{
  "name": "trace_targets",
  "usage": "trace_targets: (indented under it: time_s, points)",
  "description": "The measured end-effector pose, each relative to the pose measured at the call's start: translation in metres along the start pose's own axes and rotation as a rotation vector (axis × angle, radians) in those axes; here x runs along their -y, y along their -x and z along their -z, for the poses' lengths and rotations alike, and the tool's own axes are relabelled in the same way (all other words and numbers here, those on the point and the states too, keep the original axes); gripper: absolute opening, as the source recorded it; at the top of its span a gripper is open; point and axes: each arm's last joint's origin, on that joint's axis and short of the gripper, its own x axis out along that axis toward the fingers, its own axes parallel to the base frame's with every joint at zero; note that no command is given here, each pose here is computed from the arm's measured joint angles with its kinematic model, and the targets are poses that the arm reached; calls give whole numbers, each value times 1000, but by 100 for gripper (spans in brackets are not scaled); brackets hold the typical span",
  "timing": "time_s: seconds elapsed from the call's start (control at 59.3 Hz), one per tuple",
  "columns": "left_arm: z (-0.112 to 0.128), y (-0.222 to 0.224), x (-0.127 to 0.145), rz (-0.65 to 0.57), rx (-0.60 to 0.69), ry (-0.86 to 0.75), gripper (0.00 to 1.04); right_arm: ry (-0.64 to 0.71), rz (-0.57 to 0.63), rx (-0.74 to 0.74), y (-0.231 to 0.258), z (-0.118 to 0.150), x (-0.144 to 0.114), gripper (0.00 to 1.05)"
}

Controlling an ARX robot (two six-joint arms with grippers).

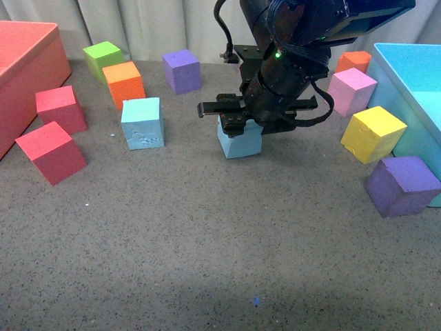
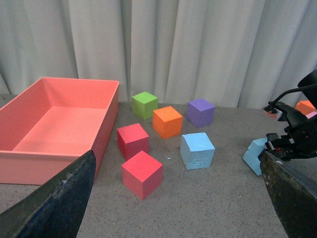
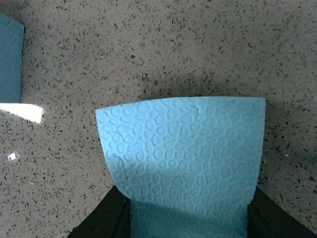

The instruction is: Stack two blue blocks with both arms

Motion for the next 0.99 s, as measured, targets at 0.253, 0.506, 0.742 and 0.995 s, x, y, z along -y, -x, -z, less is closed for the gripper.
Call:
trace_targets:
  time_s: [0.253,0.506,0.742,0.995]
  points:
    - [0,0,0,0,0,0,98,-49,19,-3,-3,-5,-4,40]
    - [0,0,0,0,0,0,98,-136,53,-3,-6,-11,-8,39]
    - [0,0,0,0,0,0,98,-150,68,-4,-7,-15,-9,47]
    - [0,0,0,0,0,0,98,-160,60,-8,-6,-11,-11,94]
